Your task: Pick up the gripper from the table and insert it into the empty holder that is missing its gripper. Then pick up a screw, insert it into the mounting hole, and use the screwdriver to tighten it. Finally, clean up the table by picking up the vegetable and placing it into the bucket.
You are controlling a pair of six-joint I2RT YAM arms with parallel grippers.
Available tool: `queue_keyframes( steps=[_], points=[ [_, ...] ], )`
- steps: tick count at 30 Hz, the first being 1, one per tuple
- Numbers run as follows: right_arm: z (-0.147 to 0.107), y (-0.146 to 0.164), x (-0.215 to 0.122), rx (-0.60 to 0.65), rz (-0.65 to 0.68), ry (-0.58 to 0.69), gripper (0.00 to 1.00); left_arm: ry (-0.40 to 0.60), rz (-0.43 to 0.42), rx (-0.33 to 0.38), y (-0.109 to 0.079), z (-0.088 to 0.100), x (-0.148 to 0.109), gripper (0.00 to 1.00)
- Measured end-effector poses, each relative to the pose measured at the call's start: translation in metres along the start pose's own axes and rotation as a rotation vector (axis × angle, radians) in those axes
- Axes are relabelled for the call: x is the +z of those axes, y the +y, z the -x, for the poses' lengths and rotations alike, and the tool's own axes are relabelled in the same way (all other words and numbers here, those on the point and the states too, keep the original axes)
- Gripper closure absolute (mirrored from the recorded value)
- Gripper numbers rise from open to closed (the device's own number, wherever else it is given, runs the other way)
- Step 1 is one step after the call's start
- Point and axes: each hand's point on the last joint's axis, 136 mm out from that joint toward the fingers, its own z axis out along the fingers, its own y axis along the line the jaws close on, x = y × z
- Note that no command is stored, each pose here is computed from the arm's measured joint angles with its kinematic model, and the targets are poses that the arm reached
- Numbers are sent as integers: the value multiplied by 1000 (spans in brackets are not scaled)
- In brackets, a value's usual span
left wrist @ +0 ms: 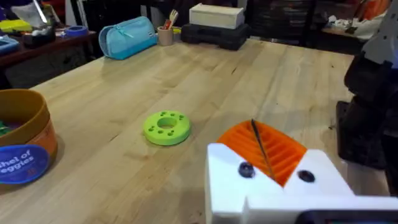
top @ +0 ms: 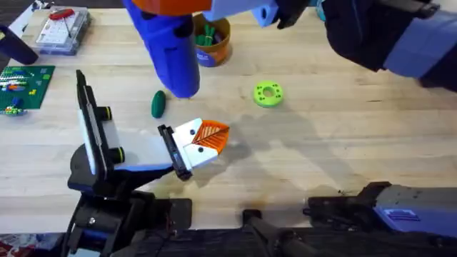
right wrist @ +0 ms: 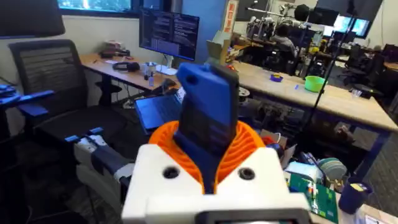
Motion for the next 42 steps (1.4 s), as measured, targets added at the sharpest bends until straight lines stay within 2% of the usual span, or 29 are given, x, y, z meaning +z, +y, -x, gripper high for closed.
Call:
queue_keyframes(
  steps=[5, 9, 16, 19, 28, 42],
  points=[
    [0, 4, -1, -38, 6, -10, 956, 0, 0, 0, 0, 0, 0, 989],
    [-11, 13, -5, -88, 5, -35, 954, 0, 0, 0, 0, 0, 0, 989],
    [-39, 16, -10, 14, -26, -50, 956, 0, 0, 0, 0, 0, 0, 989],
    [-42, 17, -10, 39, -28, -51, 957, 0, 0, 0, 0, 0, 0, 989],
    [-55, 25, -3, 62, -13, -54, 956, 0, 0, 0, 0, 0, 0, 989],
    [-75, 28, -5, 30, -27, -39, 956, 0, 0, 0, 0, 0, 0, 989]
  ],
)
